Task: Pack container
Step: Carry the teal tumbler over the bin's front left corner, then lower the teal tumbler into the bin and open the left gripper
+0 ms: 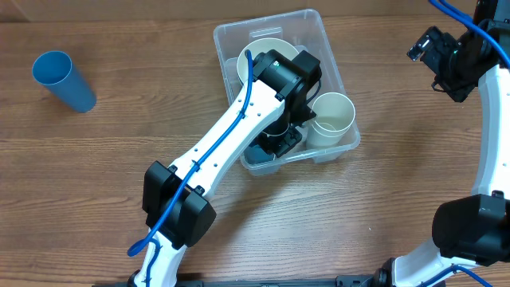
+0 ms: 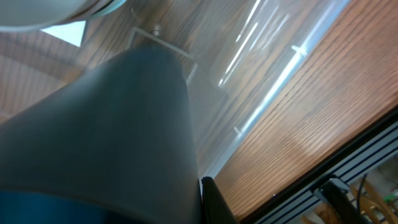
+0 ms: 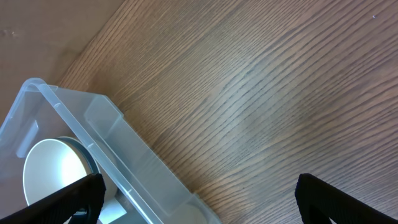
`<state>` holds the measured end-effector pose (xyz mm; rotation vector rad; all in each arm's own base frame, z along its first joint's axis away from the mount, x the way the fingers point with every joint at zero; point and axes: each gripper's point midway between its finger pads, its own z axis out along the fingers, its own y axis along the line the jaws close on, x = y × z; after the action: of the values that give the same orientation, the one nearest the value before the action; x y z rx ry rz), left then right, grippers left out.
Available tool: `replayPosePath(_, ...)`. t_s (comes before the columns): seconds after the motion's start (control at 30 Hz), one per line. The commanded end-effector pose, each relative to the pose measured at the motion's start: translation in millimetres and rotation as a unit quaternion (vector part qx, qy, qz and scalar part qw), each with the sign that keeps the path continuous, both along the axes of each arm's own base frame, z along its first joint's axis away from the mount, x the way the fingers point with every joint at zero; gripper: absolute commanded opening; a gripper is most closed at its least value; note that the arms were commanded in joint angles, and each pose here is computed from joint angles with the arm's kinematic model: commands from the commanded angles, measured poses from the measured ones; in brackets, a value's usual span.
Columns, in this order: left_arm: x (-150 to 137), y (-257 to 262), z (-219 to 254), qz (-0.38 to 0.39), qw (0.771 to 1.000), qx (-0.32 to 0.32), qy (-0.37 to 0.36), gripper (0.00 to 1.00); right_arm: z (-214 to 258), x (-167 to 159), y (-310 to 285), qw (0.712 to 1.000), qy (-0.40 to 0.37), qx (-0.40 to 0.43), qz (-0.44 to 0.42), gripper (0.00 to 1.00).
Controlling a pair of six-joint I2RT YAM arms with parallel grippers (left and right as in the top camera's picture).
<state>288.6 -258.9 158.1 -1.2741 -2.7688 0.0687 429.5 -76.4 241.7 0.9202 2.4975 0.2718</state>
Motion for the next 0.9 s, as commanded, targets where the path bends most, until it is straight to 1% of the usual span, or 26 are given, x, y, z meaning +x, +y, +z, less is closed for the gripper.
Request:
replayPosePath(0.0, 2.8, 7.9, -4.3, 0.002, 1.000, 0.029, -0.009, 0.04, 13.9, 1.5, -2.6, 1.000, -0.019, -0.008, -0.004, 1.00)
replayPosePath(0.4, 3.0, 8.2, -4.3, 0.004, 1.000, 0.030, -0.010, 0.04, 14.1, 1.5, -2.6, 1.000, -0.019, -0.008, -0.004, 1.00)
replayPosePath(0.5, 6.9, 12.8, -4.3, 0.015, 0.999, 0.044, -0.021, 0.04, 14.1, 1.5, -2.5, 1.000, -0.019, -0.008, -0.004, 1.00)
replayPosePath(0.67, 7.2, 13.1, -4.2, 0.016, 0.999, 0.045, -0.022, 0.04, 14.1, 1.5, -2.5, 1.000, -0.019, -0.008, -0.004, 1.00)
replayPosePath(0.73, 6.4, 12.2, -4.3, 0.016, 0.999, 0.043, -0.021, 0.15, 14.1, 1.5, -2.6, 1.000, -0.019, -0.008, -0.004, 1.00)
replayPosePath(0.77, 5.6, 11.3, -4.3, 0.016, 0.999, 0.041, -0.019, 0.22, 14.1, 1.5, -2.6, 1.000, -0.019, -0.008, -0.004, 1.00)
replayPosePath(0.83, 4.0, 9.3, -4.3, 0.016, 0.999, 0.035, -0.014, 0.30, 13.9, 1.5, -2.5, 1.000, -0.019, -0.008, -0.004, 1.00)
replayPosePath(0.87, 3.9, 9.2, -4.3, 0.016, 0.999, 0.035, -0.014, 0.31, 14.1, 1.5, -2.6, 1.000, -0.019, -0.008, -0.004, 1.00)
